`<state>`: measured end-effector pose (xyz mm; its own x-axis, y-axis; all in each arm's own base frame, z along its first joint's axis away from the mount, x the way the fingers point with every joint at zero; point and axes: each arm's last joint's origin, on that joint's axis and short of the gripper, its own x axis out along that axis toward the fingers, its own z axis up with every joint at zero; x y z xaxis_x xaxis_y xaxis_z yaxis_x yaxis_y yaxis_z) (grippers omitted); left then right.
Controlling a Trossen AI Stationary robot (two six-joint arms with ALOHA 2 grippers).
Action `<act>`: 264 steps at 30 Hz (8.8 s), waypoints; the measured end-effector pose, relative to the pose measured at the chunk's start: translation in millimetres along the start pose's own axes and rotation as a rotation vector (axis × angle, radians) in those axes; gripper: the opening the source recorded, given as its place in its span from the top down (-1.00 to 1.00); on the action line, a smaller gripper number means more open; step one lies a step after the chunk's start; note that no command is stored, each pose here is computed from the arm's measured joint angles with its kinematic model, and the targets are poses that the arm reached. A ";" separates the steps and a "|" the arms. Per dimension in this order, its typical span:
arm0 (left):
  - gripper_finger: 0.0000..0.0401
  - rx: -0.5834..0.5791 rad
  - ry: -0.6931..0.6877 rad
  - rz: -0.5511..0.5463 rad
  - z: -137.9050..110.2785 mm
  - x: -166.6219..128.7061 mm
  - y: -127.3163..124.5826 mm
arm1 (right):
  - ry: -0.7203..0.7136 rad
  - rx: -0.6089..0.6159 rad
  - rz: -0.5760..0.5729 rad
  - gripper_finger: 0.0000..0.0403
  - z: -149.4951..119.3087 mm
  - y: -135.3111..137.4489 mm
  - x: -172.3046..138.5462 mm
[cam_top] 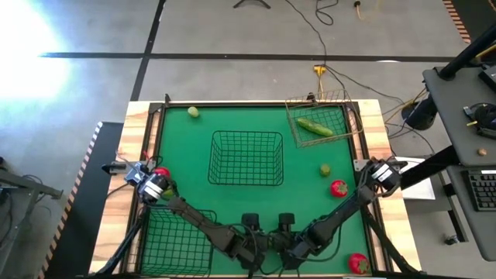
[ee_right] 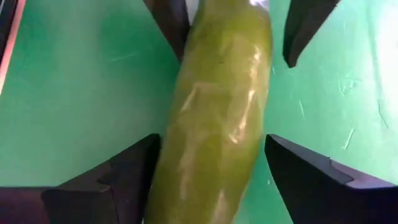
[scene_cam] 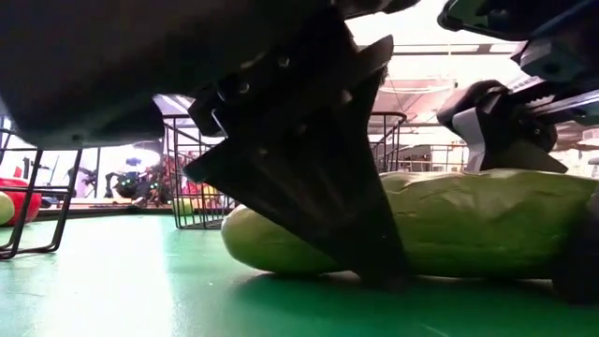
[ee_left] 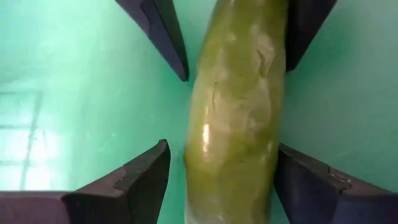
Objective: Sort produce into baskets
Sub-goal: Put the green cucumber into the gold wire basket, then put the bottom right green lime into the top black wire basket, then put the top right red tomato into the bottom black wire basket
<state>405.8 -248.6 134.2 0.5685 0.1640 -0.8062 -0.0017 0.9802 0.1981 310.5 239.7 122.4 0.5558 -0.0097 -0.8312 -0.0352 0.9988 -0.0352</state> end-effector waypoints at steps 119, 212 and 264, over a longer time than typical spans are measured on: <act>-0.15 -0.205 -0.439 -0.045 -61.0 -168.6 163.8 | 0.388 0.982 -0.435 -0.61 -99.4 -229.0 -126.2; -0.15 -0.183 -0.483 -0.323 -135.0 -291.3 165.5 | 0.231 1.037 -0.288 -0.19 170.4 -289.9 66.5; -0.15 0.107 -0.527 -0.375 -99.1 -244.5 56.9 | 0.922 0.748 -0.421 -0.87 -43.5 -158.9 -104.1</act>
<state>185.2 -221.9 287.3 0.8417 -0.2897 -0.4557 0.3413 0.9394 0.0333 222.0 79.9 190.3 -0.3861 -0.0628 -0.9203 0.6494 0.6901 -0.3195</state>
